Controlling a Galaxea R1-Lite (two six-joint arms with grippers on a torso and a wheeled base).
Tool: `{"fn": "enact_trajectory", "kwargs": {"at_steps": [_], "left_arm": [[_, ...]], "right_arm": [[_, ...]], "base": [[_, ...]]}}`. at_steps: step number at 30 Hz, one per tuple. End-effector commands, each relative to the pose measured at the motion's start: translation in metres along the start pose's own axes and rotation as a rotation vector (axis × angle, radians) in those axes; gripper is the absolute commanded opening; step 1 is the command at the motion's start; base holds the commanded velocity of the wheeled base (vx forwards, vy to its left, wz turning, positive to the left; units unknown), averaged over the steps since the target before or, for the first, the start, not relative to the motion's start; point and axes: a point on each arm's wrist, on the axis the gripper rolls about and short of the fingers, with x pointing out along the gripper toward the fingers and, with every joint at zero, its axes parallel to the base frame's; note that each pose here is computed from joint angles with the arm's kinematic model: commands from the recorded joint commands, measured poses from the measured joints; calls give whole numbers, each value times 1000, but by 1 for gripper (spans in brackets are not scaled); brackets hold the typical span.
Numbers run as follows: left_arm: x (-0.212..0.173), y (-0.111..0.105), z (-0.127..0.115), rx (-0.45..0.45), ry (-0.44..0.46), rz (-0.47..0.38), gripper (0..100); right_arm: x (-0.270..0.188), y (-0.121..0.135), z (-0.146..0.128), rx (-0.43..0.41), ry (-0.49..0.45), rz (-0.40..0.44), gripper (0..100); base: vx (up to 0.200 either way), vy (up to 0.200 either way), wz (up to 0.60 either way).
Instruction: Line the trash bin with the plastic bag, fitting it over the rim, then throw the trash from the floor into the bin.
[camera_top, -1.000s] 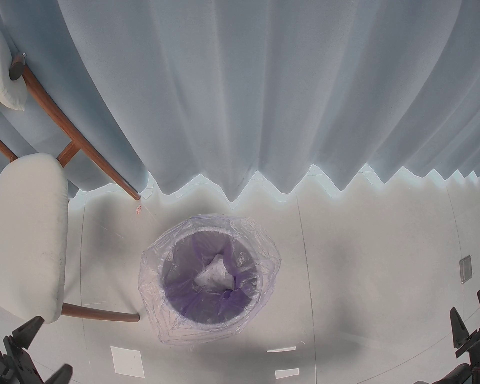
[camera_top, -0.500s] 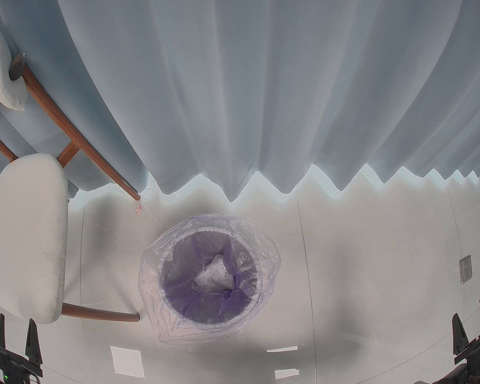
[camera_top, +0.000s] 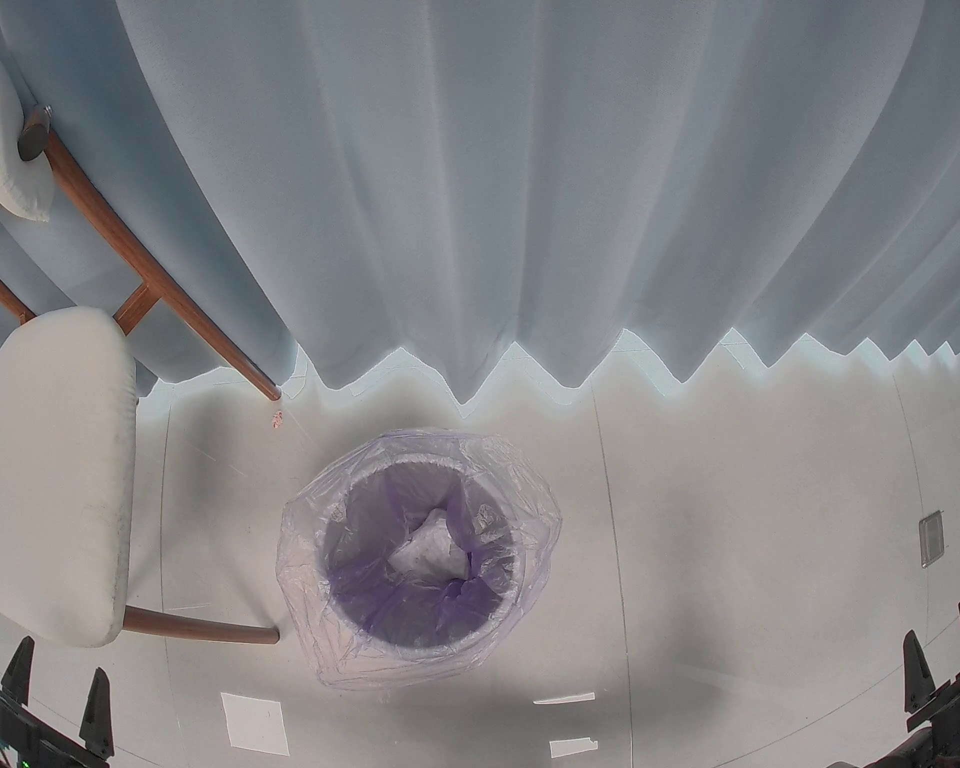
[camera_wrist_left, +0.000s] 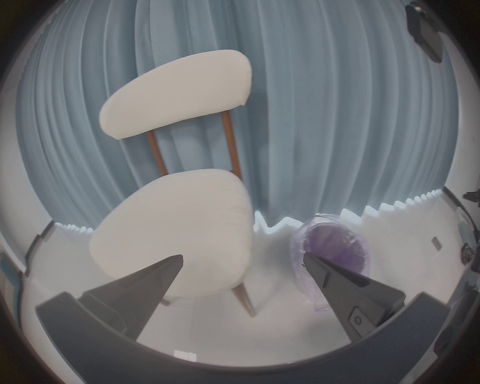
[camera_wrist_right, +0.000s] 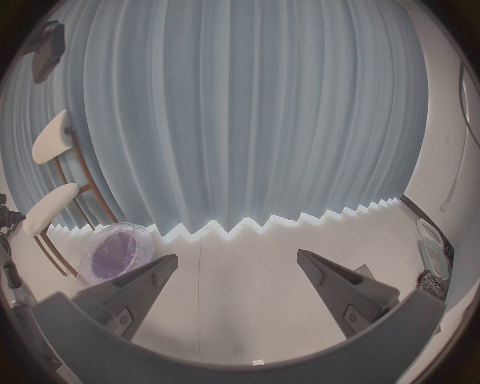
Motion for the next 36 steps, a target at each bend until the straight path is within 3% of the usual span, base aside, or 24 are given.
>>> {"fn": "enact_trajectory", "kwargs": {"at_steps": [1, 2, 3, 8, 12, 18, 20, 23, 36], "left_arm": [[-1, 2, -4, 17, 17, 86, 100], [0, 0, -3, 19, 13, 1, 100], [0, -1, -3, 21, 13, -32, 100], [-1, -1, -3, 24, 12, -33, 100], [0, 0, -3, -6, 23, 22, 100], [-1, 1, -3, -12, 10, 50, 100], [-1, 1, -2, -19, 11, 42, 100], [0, -2, -6, -54, 43, -107, 100], [0, -2, -6, -43, 28, -82, 100]], "right_arm": [[0, 0, -5, -12, 14, -19, 100], [1, 1, -6, -50, 14, 46, 100], [0, 2, -6, -56, 12, 84, 100], [0, 2, -6, -47, 12, 83, 100], [1, 0, -6, -3, 14, 13, 100], [1, 0, -6, -1, 14, 6, 100], [1, 0, -6, -6, 14, 7, 100], [1, 0, -6, -17, 16, 12, 100], [0, 0, -6, -14, 14, 10, 100]], "base": [[0, 0, 0], [0, 0, 0], [0, 0, 0], [0, 0, 0], [0, 0, 0], [0, 0, 0], [0, 0, 0], [0, 0, 0], [0, 0, 0]]}}
